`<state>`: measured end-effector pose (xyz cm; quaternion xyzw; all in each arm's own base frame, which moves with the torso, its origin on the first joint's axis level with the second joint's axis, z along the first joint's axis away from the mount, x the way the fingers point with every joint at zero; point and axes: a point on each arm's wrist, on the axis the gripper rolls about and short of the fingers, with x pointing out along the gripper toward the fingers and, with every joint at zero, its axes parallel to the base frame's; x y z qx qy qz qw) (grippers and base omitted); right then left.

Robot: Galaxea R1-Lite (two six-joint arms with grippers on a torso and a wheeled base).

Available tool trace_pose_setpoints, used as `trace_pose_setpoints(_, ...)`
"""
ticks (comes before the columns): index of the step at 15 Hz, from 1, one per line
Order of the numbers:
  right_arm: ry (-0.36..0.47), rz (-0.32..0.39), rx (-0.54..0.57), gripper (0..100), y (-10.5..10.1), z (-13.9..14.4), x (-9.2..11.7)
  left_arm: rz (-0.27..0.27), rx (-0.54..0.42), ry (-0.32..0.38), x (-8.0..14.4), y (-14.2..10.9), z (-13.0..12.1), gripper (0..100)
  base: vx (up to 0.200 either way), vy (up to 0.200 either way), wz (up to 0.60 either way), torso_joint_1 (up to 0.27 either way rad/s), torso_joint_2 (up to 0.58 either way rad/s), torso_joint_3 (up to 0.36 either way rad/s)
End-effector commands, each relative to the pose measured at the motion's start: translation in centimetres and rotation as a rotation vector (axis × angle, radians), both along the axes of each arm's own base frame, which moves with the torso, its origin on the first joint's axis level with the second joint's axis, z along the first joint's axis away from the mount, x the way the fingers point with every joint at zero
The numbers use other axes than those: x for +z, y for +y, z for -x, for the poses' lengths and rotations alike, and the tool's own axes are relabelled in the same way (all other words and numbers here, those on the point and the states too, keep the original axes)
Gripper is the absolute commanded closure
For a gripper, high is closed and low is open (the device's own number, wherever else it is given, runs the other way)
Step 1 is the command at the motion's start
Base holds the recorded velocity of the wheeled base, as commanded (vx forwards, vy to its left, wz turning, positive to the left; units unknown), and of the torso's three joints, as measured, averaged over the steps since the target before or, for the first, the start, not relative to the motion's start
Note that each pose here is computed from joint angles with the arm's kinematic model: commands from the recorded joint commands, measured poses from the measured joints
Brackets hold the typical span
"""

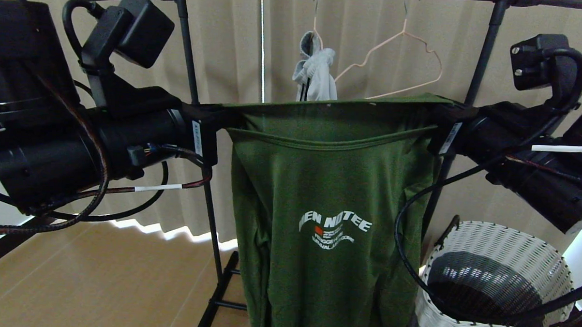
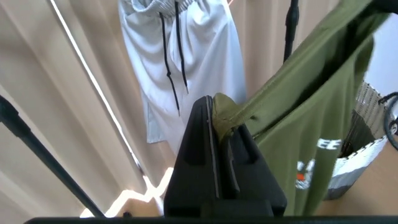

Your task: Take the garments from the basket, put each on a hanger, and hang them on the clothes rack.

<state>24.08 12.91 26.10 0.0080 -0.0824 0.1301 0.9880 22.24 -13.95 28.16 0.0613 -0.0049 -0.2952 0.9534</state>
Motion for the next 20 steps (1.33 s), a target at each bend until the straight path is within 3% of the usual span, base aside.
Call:
trace_pose_setpoints(1, -0.02, -0.01, -0.001, 100, -1.1, 1.9, 0.6, 0.001, 0.004, 0.002, -0.3, -0.5, -0.8, 100, 0.0, 0.0, 0.0, 0.0, 0.0, 0.0)
trace_pose_setpoints(6, -0.004, 0.001, 0.011, 100, -2.4, 4.6, -0.3, 0.022, 0.117, -0.025, -1.0, -2.6, -4.7, 100, 0.0, 0.0, 0.0, 0.0, 0.0, 0.0)
trace_pose_setpoints(11, 0.014, 0.023, 0.126, 100, -2.1, 6.8, -1.5, 0.057, 0.195, -0.065, -1.3, -4.5, -7.6, 100, 0.0, 0.0, 0.0, 0.0, 0.0, 0.0)
trace_pose_setpoints(18, 0.029, 0.031, 0.118, 100, -1.6, 5.8, -1.7, 0.088, 0.201, -0.098, 0.1, -4.2, -7.1, 100, 0.0, 0.0, 0.0, 0.0, 0.0, 0.0)
trace_pose_setpoints(20, 0.033, 0.032, 0.054, 100, -1.6, 2.9, -1.5, 0.12, 0.199, -0.138, 1.9, -3.2, -5.5, 100, 0.0, 0.0, 0.0, 0.0, 0.0, 0.0)
